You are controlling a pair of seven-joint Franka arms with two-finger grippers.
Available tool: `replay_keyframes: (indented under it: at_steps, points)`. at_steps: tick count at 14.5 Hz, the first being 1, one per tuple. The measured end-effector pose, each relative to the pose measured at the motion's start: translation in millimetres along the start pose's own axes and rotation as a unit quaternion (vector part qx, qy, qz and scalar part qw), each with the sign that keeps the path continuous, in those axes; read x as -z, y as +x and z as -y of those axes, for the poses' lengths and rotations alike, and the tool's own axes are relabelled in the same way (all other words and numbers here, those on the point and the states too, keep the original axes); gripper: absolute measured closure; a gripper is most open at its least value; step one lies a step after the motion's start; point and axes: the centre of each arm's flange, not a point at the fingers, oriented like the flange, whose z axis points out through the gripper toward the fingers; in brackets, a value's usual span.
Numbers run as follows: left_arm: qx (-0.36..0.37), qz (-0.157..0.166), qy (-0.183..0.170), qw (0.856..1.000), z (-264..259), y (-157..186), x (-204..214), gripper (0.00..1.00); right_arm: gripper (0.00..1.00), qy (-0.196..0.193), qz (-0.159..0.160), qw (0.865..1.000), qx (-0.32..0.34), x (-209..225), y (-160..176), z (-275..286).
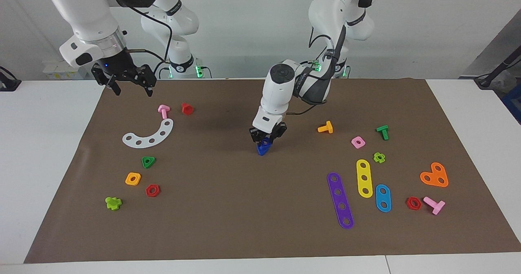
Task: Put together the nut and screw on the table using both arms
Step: 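Carry the square nut with the left gripper onto the triangular nut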
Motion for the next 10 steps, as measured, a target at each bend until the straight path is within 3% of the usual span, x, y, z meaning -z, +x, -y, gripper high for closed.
replay_keyframes:
  at_steps: [6,7,10]
  points:
    - [0.001,0.000,0.001,1.000,0.5,0.7,-4.2,0.53,0.00,0.000,0.000,1.000,0.000,0.0,0.0,0.0]
    - [0.001,-0.001,0.004,1.000,1.7,1.4,-5.0,0.49,0.00,0.000,0.000,1.000,0.000,0.0,0.0,0.0]
    - [-0.004,-0.008,0.016,1.000,8.3,6.9,-10.6,0.19,0.00,0.000,0.000,1.000,0.000,0.0,0.0,0.0]
